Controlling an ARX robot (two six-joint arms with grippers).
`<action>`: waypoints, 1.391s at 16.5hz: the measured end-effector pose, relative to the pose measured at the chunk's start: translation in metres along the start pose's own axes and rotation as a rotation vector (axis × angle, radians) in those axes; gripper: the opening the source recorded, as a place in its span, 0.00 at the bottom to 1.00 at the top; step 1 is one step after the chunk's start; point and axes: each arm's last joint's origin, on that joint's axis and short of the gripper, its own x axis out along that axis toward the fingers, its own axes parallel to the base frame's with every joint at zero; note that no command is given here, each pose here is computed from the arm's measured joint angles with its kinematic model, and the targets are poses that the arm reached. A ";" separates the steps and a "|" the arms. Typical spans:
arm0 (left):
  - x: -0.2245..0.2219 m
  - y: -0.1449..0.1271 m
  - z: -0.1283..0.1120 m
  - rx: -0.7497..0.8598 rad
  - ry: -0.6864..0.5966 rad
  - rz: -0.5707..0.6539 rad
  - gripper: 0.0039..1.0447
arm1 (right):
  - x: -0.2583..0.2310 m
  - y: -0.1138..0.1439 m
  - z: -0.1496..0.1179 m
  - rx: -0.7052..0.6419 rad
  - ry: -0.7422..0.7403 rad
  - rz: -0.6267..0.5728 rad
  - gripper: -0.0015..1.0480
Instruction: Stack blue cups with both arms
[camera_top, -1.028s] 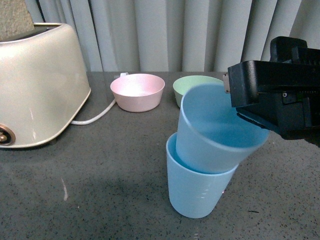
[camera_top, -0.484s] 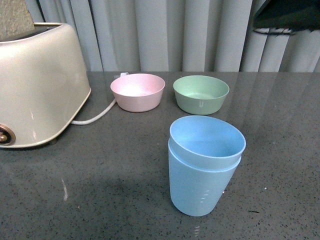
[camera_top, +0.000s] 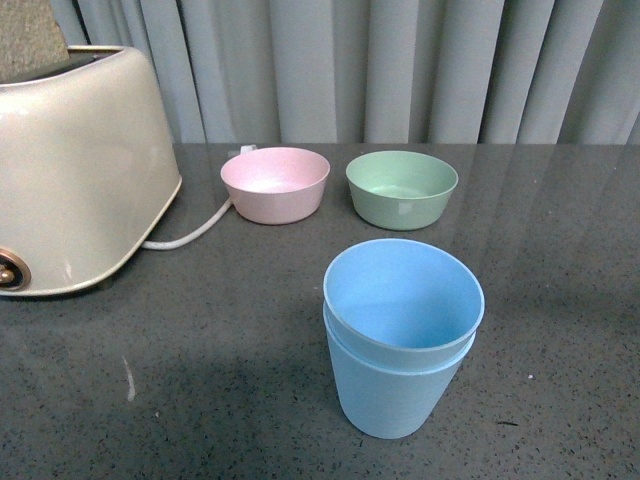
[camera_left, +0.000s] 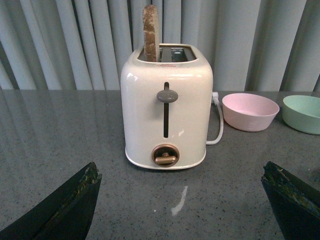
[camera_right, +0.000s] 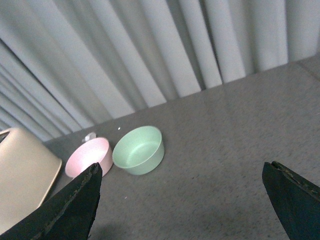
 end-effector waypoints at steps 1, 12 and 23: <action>0.000 0.000 0.000 0.000 0.000 0.000 0.94 | -0.009 -0.004 -0.007 -0.022 -0.066 -0.021 0.94; 0.000 0.000 0.000 0.000 0.000 0.000 0.94 | -0.056 -0.037 -0.076 -0.373 -0.163 -0.088 0.02; 0.000 0.000 0.000 0.000 -0.001 0.000 0.94 | -0.070 -0.044 -0.097 -0.380 -0.174 -0.086 0.02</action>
